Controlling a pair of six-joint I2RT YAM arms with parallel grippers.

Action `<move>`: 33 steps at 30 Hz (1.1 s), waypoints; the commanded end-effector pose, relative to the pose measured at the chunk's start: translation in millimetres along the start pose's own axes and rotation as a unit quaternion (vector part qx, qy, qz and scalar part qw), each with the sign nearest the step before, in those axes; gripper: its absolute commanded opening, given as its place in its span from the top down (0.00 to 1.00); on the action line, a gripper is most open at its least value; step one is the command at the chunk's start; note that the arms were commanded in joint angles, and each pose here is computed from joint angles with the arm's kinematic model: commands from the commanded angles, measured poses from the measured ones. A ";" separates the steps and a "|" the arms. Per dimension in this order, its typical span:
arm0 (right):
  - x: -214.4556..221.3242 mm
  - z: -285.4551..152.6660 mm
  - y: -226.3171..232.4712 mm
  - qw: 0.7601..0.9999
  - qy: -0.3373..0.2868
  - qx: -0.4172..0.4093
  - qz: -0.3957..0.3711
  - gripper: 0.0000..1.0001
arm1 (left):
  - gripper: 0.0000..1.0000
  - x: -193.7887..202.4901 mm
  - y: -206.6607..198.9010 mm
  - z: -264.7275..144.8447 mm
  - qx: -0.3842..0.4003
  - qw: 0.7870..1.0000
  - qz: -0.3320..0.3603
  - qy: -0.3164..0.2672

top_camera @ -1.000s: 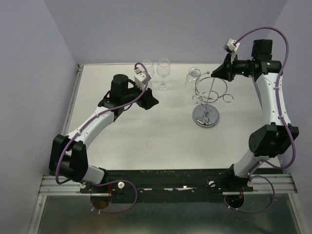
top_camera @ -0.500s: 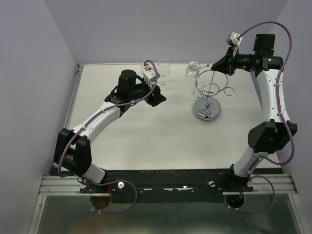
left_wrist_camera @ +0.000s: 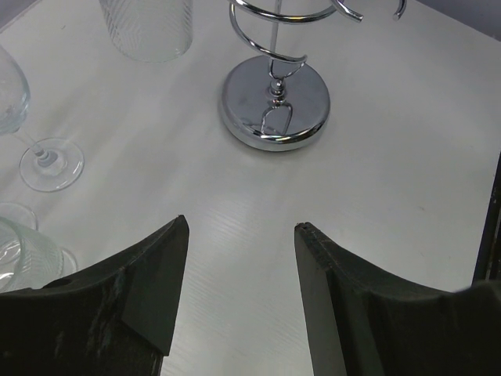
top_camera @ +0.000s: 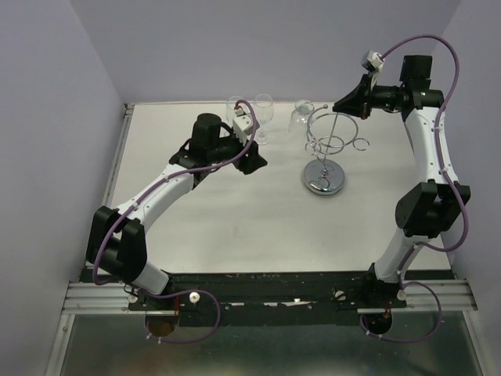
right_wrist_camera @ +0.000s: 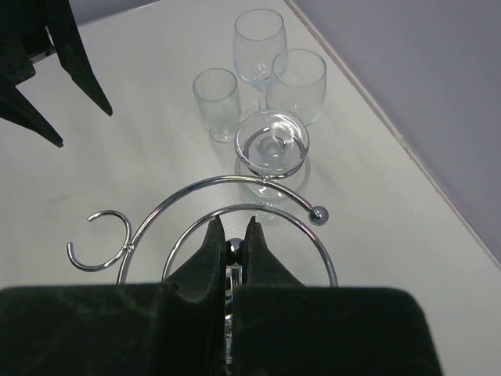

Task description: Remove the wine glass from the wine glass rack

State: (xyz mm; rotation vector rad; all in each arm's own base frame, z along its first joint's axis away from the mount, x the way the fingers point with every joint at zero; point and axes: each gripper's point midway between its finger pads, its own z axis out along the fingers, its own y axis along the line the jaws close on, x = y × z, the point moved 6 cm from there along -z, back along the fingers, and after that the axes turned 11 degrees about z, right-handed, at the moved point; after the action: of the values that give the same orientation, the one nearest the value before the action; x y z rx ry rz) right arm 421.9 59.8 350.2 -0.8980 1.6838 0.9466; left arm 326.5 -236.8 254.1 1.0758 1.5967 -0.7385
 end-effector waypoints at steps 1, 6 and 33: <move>-44.3 -5.1 20.4 0.992 -0.058 -0.053 -0.098 0.96 | 0.30 -6.3 -7.5 -6.2 0.005 1.000 0.020 -0.002; -32.8 -5.1 19.8 0.994 -0.045 -0.042 -0.092 0.93 | 0.30 -3.9 -8.4 -5.8 0.005 1.000 0.020 0.000; -70.2 -46.7 54.1 0.986 -0.064 0.150 -0.044 0.00 | 0.25 -63.4 45.4 52.7 -0.025 0.984 0.134 -0.116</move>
State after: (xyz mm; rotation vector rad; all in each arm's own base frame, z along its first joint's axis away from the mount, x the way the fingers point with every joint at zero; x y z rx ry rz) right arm 383.9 55.8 411.9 -0.8544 1.5952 0.7281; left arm 370.3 -260.2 262.9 1.0769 1.4560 -0.6652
